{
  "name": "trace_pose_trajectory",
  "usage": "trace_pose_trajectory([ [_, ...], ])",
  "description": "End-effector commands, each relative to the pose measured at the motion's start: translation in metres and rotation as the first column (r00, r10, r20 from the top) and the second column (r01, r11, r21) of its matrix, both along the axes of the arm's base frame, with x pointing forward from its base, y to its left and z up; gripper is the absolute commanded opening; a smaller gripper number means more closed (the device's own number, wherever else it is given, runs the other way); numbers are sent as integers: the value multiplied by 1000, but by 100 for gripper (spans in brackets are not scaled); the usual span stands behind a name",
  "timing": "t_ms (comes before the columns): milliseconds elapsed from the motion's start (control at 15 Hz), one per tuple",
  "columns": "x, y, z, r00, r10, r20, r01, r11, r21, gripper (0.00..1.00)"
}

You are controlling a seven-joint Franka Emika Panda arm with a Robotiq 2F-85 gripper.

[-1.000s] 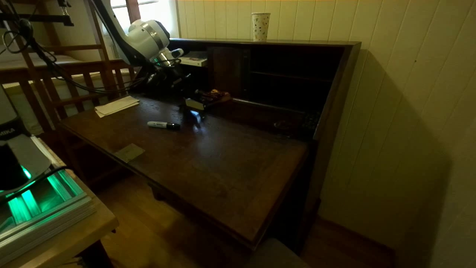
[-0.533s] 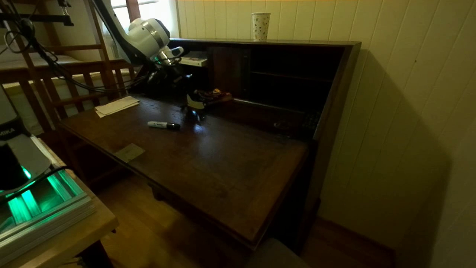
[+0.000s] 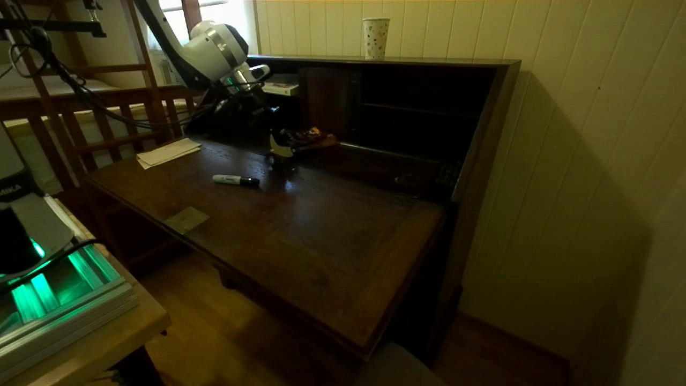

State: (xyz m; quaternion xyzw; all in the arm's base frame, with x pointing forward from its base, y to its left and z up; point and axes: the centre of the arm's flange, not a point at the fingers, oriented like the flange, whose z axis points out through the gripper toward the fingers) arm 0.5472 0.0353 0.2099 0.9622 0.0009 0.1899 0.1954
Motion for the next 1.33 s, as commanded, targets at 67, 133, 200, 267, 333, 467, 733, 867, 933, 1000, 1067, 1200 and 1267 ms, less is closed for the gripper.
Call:
trace_pose_trajectory([
  [67,6,-22,-7,995,-77,-64,87,982,169,6],
  [133,6,-24,-2,994,-82,-70,94,977,190,6],
  [200,6,-23,1,993,-89,-72,102,972,210,6],
  [267,6,-23,3,993,-89,-72,103,969,225,6],
  [333,5,-20,8,994,-88,-68,102,966,237,6],
  [467,3,-15,17,994,-88,-69,103,960,261,6],
  [733,3,-7,31,993,-63,-100,94,931,353,6],
  [867,3,-2,36,995,-39,-96,73,921,384,6],
  [933,3,0,39,995,-27,-94,63,912,405,6],
  [1000,2,1,41,996,-13,-87,48,910,412,6],
  [1067,1,5,43,997,5,-77,27,913,408,6],
  [1200,-2,11,47,995,59,-79,-23,918,397,6],
  [1267,-3,15,50,993,86,-83,-47,919,392,6],
])
